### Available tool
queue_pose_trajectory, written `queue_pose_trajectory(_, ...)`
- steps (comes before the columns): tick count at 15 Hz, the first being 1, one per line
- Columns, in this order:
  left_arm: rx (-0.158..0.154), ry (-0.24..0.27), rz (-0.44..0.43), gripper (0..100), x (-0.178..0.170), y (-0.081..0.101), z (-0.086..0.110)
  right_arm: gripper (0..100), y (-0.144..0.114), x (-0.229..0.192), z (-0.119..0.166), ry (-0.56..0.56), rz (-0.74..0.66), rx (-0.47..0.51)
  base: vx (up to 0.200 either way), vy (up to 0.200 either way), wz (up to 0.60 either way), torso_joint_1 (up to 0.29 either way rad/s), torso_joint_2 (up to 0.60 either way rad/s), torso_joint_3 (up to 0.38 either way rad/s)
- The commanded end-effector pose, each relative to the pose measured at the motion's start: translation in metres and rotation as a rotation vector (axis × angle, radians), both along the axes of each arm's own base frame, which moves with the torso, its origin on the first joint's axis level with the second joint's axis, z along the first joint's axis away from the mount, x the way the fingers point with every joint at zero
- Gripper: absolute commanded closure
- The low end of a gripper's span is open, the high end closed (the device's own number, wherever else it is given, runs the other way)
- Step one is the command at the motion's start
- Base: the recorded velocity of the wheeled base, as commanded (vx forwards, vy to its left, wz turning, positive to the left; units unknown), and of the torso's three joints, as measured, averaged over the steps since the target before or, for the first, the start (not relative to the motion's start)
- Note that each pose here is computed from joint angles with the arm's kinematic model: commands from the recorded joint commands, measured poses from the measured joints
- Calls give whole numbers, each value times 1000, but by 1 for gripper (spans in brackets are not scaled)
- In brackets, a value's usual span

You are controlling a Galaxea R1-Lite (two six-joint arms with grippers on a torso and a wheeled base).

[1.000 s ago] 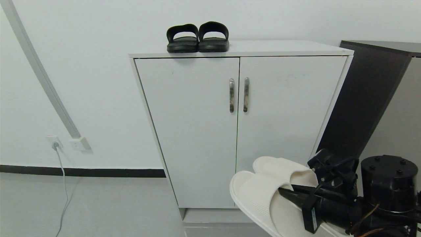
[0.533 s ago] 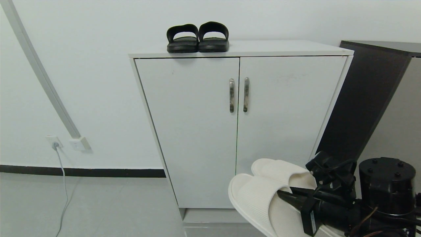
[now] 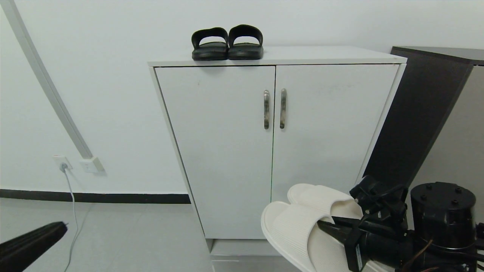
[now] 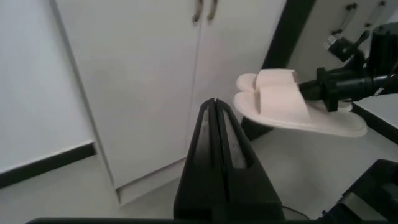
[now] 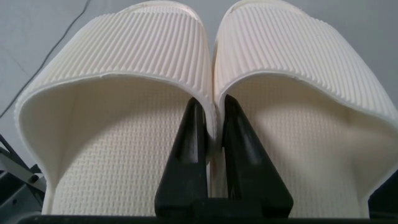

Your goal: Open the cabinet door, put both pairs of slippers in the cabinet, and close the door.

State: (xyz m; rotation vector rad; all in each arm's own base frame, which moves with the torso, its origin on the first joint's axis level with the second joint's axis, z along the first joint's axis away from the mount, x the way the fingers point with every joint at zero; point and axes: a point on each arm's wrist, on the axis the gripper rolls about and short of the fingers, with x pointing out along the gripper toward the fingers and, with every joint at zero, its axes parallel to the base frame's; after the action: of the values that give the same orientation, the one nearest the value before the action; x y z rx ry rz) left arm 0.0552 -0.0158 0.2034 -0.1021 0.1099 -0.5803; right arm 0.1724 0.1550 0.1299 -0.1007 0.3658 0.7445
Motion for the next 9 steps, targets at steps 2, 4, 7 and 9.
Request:
queue_pose_trajectory(2, 11, 64, -124, 100, 64, -21, 20, 100, 0, 0, 0, 1, 2, -1, 0, 0, 0, 0, 0, 0)
queue_pose_trajectory(4, 15, 55, -132, 100, 87, -32, 22, 100, 1, 0, -1, 2, 2, -2, 0, 0, 0, 0, 0, 0)
queue_pose_trajectory(7, 6, 74, -160, 0, 110, -52, 18, 100, 0, -1, 0, 1, 3, 0, 0, 0, 0, 0, 0, 0)
queue_pose_trajectory(9, -53, 69, -226, 0, 122, -70, 24, 100, 0, -1, -2, 7, 5, -5, 0, 0, 0, 0, 0, 0)
